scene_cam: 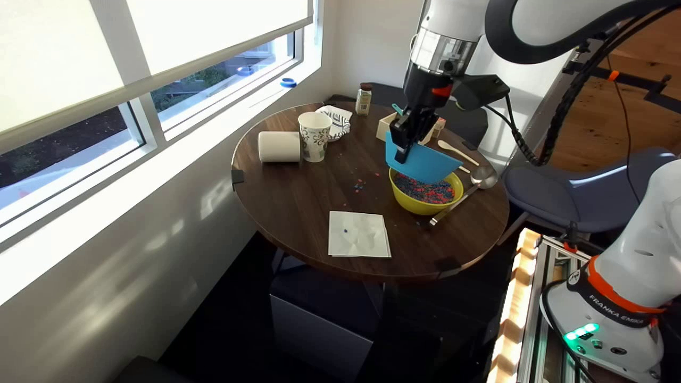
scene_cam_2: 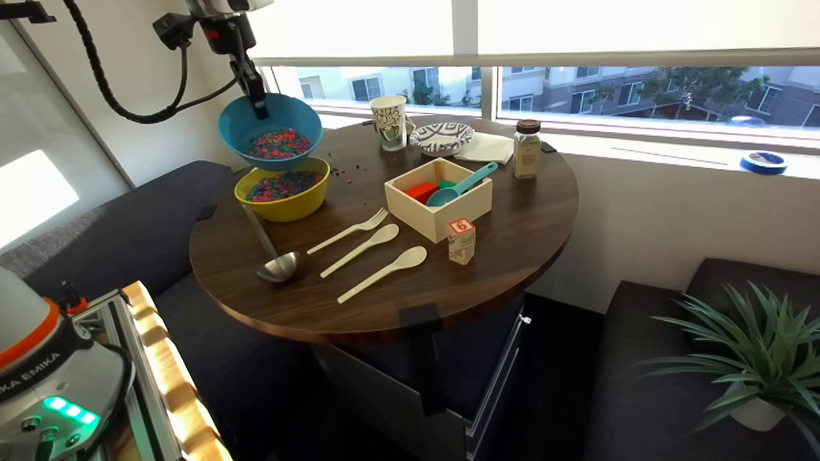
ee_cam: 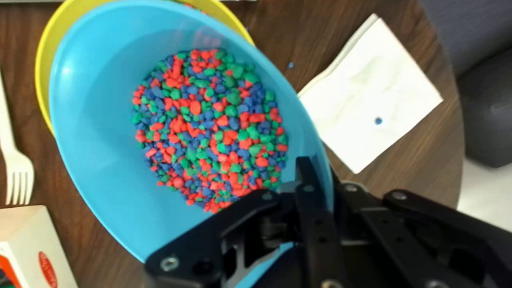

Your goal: Pour the content in the blue bowl into the yellow bowl

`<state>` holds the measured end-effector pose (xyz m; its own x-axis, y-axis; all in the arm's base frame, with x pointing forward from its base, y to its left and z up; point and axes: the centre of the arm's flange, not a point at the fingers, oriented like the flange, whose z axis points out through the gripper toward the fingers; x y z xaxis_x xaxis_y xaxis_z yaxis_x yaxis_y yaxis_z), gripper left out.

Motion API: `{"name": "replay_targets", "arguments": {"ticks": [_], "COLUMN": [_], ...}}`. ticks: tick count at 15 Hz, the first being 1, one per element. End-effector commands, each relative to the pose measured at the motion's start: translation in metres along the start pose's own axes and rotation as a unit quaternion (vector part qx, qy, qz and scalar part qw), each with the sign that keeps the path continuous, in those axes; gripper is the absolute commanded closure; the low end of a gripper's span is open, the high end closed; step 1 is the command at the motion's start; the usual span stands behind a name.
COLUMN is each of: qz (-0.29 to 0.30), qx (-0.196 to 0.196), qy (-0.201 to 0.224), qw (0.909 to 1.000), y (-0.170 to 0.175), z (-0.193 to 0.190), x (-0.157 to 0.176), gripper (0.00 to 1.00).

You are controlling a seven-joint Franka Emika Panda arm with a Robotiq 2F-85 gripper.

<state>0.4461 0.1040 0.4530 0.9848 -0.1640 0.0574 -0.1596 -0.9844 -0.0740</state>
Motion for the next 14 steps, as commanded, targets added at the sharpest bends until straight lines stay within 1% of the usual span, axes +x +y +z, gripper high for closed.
{"name": "replay_targets", "arguments": {"ticks": [1,5,9,14], "qz": [-0.027,-0.051,-0.059,-0.08], "qx": [0.05,0.091,0.126,0.185], "qy": [-0.033,-0.065,-0.091,-0.108], "qw": [0.9979,0.9924,0.9861,0.9736], "y": [0.004,0.005,0.016,0.042], "z": [-0.012,-0.017,-0.023,-0.031], "x": [-0.016,-0.024,-0.03,-0.026], "gripper": [0.99,0.99,0.99,0.99]}}
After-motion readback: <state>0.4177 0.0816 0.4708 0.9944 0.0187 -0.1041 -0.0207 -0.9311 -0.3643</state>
